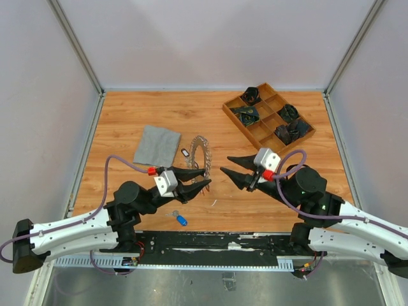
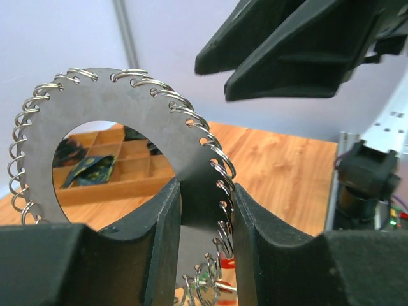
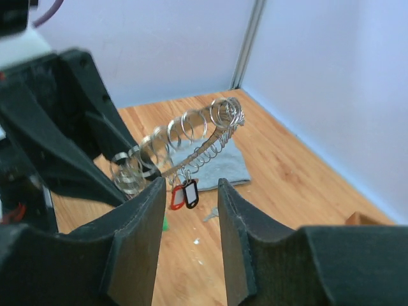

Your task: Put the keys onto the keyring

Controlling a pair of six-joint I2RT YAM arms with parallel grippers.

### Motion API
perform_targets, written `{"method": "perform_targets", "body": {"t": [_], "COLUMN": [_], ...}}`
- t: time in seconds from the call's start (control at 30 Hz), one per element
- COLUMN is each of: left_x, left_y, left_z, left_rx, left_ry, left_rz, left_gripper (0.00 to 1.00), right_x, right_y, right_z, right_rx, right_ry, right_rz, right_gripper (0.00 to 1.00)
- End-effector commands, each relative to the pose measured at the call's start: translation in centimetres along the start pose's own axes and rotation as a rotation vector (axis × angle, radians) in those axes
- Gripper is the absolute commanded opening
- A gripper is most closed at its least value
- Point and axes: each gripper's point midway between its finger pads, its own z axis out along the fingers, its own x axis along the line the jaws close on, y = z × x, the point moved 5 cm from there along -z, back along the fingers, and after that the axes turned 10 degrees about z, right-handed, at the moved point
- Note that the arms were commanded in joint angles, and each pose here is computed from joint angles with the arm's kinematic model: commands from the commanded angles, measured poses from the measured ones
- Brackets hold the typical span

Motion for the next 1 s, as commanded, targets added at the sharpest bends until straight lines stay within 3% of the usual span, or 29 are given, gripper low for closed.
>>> {"method": "perform_targets", "body": {"t": [0.0,0.17,0.4,0.57,0.97], "left_x": [-1.0,-1.3,-0.9,-0.2,0.0], "left_y": [4.3,5.1,5.8,6.2,5.9], "left_z": [-1.2,-1.7,-1.6,-1.7,-1.3], "left_rx": [-0.241,-0.279,-0.307,-0.335,-0.33], "left_ry": [-0.102,-0.135,-0.095,-0.035,-0.002], "left_rz": [-0.028,-0.051,-0.111,-0.181,-0.236], "left_gripper": [0.05,0.04,0.01,0.01,0.01], "right_x": [0.9,2.0,2.1,1.4,1.0], "right_y": [-0.7,-0.6,-0.3,0.1,2.9], "right_z": [-0.9,-0.6,0.7,1.7,3.3], "right_rx": [-0.039,-0.092,-0.206,-0.259,-0.441], "right_ry": [0.174,0.286,0.299,0.226,0.089], "right_rz": [-0.305,-0.452,-0.672,-0.782,-0.795], "right_gripper": [0.37,0.28,0.25,0.33,0.44]}}
